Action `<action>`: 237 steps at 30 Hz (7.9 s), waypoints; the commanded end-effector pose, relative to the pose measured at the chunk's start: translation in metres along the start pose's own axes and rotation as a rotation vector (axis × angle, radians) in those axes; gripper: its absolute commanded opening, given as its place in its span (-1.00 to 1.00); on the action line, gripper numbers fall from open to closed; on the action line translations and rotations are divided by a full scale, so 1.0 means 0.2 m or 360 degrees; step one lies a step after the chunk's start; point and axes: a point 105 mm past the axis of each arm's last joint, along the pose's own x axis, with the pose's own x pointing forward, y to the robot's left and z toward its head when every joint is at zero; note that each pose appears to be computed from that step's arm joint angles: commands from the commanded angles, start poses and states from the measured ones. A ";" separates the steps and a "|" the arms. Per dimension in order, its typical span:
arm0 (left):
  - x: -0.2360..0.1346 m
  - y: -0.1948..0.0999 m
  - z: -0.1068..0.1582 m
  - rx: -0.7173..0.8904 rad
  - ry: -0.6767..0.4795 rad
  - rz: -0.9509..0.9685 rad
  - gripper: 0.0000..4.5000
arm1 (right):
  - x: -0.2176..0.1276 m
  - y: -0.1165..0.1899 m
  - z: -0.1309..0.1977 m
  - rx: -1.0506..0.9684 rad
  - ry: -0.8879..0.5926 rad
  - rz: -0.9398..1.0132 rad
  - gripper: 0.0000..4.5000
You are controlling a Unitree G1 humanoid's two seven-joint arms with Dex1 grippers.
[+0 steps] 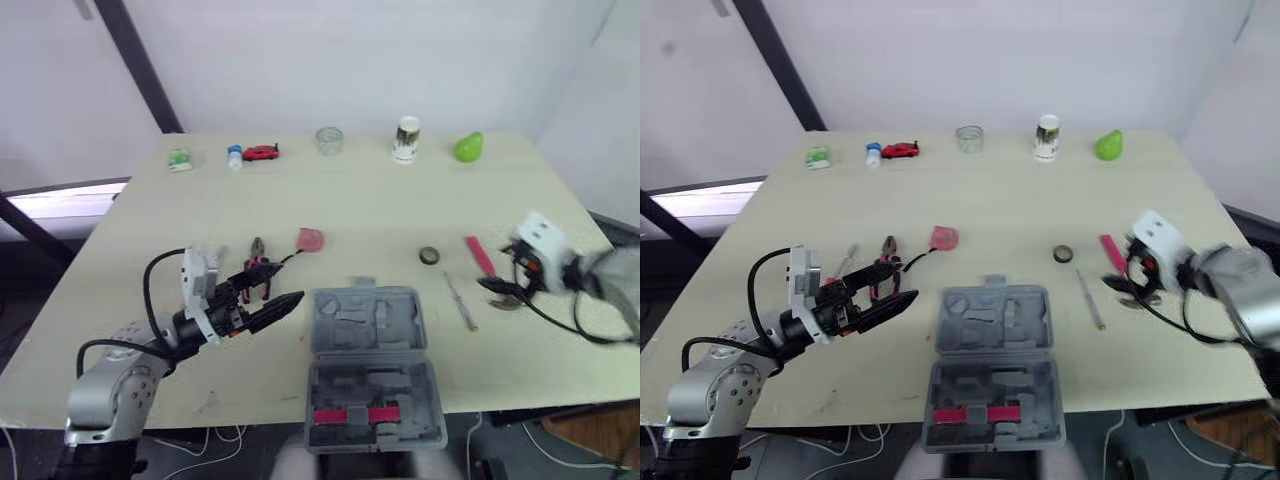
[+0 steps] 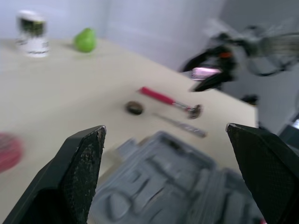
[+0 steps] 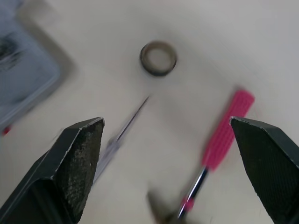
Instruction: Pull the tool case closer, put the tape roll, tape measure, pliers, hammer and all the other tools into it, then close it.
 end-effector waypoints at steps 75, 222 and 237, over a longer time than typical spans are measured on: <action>-0.36 0.05 -0.09 -0.0034 0.0076 0.0207 1.00 | 0.48 1.02 0.57 -0.0735 0.0006 0.1022 -0.98; -0.60 0.28 -0.25 -0.0040 0.0246 0.0859 1.00 | -0.60 0.57 -0.50 0.0508 -0.0849 -0.0180 0.96; 0.04 0.59 -0.18 0.0125 0.0748 0.0994 1.00 | -0.49 0.61 0.02 0.0175 -0.1094 0.0177 0.96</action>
